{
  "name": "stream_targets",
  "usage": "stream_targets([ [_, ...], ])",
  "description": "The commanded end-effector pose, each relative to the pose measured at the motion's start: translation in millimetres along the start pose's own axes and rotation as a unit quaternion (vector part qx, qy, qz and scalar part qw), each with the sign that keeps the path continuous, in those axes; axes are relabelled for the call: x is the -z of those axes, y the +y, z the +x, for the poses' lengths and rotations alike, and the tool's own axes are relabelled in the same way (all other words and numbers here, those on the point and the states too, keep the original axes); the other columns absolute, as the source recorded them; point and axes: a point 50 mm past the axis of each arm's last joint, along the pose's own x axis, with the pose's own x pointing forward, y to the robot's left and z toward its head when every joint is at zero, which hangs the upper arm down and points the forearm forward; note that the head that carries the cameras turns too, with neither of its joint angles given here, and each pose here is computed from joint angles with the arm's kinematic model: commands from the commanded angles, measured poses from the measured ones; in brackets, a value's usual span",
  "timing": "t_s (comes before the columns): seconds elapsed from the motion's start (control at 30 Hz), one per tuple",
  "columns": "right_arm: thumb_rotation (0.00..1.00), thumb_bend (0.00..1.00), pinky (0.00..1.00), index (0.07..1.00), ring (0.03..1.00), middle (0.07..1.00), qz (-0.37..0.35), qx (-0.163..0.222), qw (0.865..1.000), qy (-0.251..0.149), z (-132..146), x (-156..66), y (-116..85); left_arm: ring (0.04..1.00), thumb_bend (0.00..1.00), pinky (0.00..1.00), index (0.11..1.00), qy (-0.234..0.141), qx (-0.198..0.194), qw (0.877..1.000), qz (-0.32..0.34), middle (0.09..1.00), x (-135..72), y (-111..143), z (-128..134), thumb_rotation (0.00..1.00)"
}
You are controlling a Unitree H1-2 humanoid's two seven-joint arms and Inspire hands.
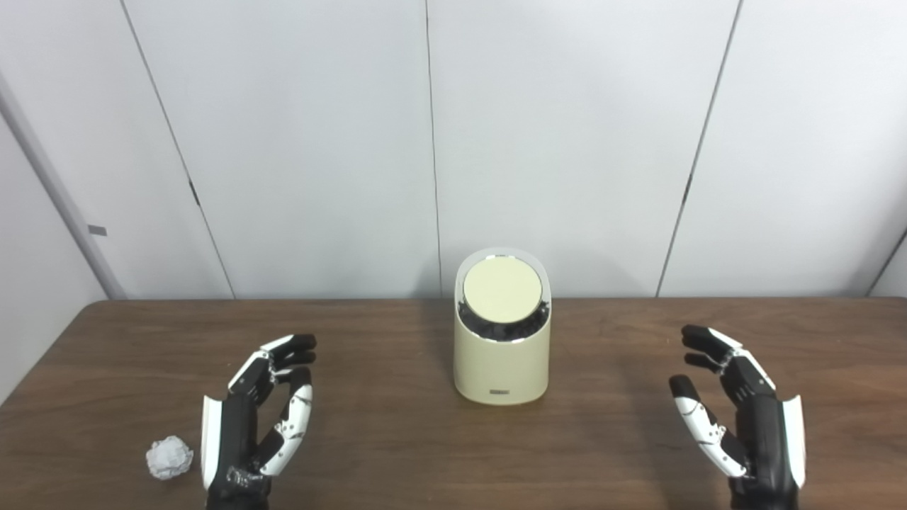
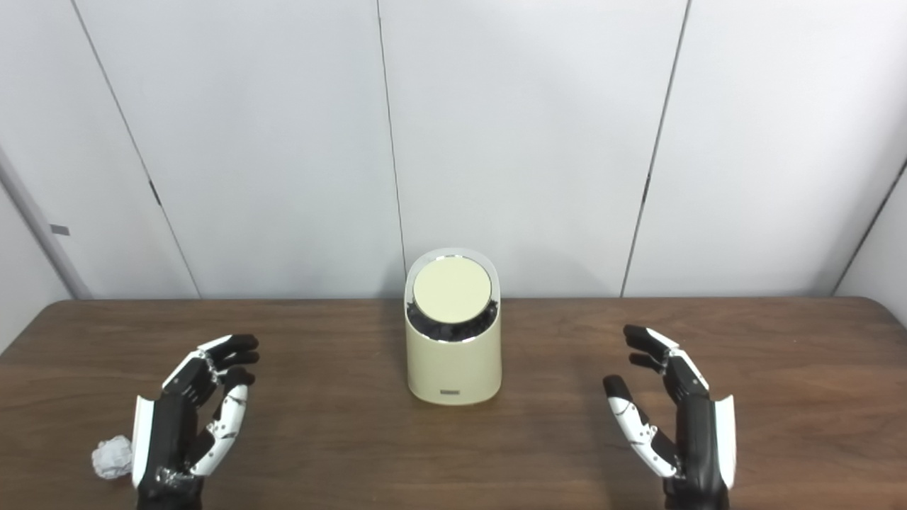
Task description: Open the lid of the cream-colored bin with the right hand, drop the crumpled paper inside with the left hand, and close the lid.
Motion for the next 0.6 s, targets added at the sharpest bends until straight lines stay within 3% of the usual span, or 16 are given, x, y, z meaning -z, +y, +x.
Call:
stream_targets([
  [0.0, 0.50, 0.29, 0.67, 0.703, 0.739, 0.741, 0.009, 0.005, 1.000, -0.020, 1.2, -5.4, 2.4, 0.677, 0.19, 0.57, 0.689, -0.035, 0.000, 0.999, -0.006, 0.712, -7.1, 0.9, 8.6, 0.36],
  [0.57, 0.49, 0.30, 0.68, 0.711, 0.745, 0.744, 0.008, 0.006, 1.000, -0.027, 6.3, -7.5, 3.3, 0.670, 0.20, 0.56, 0.689, -0.034, -0.004, 0.999, -0.004, 0.709, -6.2, 0.7, 10.2, 0.35],
])
